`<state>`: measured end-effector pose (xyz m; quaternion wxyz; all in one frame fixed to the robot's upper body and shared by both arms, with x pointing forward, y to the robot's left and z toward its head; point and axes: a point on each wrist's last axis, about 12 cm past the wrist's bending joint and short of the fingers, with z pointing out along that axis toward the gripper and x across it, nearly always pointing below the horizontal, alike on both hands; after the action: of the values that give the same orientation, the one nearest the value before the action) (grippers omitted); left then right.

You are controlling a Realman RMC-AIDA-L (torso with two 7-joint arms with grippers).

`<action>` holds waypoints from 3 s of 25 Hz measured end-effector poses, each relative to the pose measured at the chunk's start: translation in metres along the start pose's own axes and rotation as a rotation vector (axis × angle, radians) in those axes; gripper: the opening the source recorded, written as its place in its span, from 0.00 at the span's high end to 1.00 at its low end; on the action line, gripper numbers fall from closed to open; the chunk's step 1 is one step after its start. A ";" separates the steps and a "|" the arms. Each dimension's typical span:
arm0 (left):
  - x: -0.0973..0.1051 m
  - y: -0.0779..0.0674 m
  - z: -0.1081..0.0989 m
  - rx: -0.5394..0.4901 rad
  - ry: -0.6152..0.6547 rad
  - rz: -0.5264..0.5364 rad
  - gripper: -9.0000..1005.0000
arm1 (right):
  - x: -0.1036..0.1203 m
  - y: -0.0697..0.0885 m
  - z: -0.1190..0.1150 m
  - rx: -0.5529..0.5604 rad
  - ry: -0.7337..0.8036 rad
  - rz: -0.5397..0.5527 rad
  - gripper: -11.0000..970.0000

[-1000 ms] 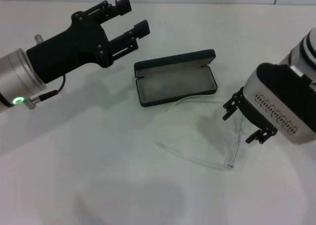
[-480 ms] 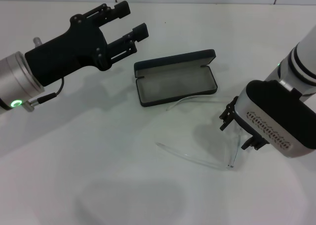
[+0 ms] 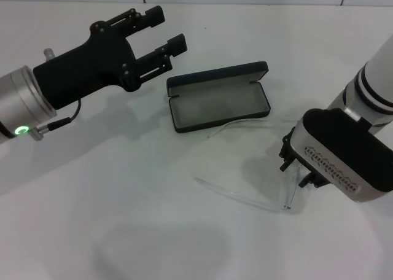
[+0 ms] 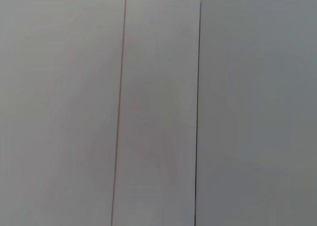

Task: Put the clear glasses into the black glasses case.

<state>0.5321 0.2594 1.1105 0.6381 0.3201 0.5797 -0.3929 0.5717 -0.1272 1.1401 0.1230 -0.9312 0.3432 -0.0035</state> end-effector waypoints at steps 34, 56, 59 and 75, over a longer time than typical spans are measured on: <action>-0.029 -0.004 0.019 0.320 -0.039 -0.111 0.35 | 0.024 0.054 -0.016 0.838 -0.526 0.483 0.87; -0.062 0.019 0.065 0.443 0.101 -0.221 0.35 | 0.022 0.091 -0.010 1.191 -0.758 0.458 0.87; -0.063 0.020 0.064 0.435 0.092 -0.224 0.35 | 0.024 0.092 -0.010 1.193 -0.756 0.464 0.87; -0.080 0.013 0.064 0.482 -0.046 -0.045 0.36 | 0.032 0.099 -0.019 1.020 -0.987 0.595 0.87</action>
<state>0.5730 0.2207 1.1966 0.5474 0.4413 0.4615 -0.5410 0.5307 -0.2247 1.1328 0.6717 -0.5214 0.4405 0.2879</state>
